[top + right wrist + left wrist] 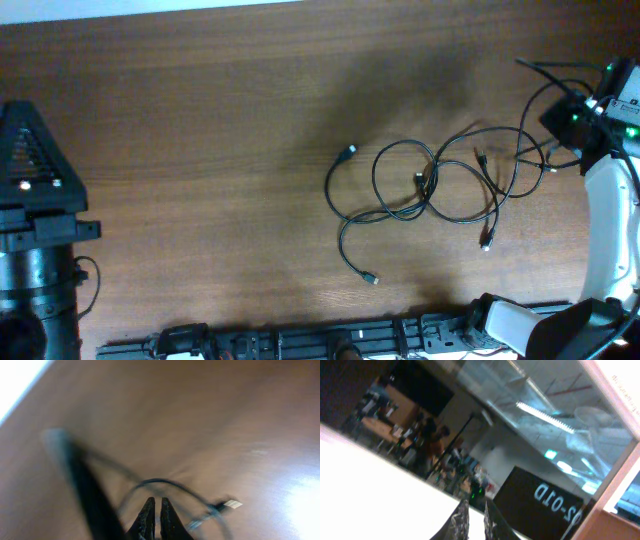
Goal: Untangle cables
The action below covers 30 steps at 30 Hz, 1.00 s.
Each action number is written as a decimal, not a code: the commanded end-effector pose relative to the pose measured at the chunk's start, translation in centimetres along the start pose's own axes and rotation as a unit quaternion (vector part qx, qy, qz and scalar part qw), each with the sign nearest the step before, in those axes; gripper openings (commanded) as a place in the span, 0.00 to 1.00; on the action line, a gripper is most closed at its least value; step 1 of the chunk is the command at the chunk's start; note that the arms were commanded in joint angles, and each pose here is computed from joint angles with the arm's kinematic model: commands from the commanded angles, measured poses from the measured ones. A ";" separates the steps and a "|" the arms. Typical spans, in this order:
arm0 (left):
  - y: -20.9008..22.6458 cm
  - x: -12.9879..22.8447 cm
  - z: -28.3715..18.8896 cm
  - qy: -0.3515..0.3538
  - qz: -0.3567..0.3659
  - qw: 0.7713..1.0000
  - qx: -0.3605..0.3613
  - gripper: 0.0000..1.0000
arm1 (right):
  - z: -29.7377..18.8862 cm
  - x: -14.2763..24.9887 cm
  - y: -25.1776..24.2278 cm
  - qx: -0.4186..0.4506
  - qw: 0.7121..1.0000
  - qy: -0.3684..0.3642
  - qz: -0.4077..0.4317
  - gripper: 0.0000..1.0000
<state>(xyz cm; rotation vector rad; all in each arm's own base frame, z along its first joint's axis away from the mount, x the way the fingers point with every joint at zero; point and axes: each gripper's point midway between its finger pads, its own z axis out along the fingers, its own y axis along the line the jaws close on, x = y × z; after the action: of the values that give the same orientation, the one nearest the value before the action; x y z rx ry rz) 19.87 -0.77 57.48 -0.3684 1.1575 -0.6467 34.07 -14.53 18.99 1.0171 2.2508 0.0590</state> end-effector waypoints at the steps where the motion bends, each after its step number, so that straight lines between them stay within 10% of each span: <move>1: 0.3 2.7 0.7 0.065 0.002 0.998 0.006 0.15 | -1.3 2.2 7.6 -0.178 0.980 0.048 -0.077 0.04; 8: 1.9 10.4 3.7 0.231 -0.028 0.972 0.033 0.20 | -8.8 7.9 19.8 -0.441 0.873 0.123 -0.168 0.04; 16: 2.1 17.5 5.4 0.372 -0.001 0.917 0.142 0.29 | -19.5 9.7 28.1 -0.548 0.778 0.062 -0.300 0.04; 30: 2.2 21.3 5.4 0.441 -0.006 0.867 0.233 0.31 | -32.6 2.2 31.4 -0.568 0.727 -0.159 -0.351 0.04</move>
<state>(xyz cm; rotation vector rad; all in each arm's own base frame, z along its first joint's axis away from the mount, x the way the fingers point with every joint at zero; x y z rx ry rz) 31.51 -12.68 42.30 0.3173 1.8256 -1.1237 34.65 16.66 50.51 -0.4270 1.6884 0.8936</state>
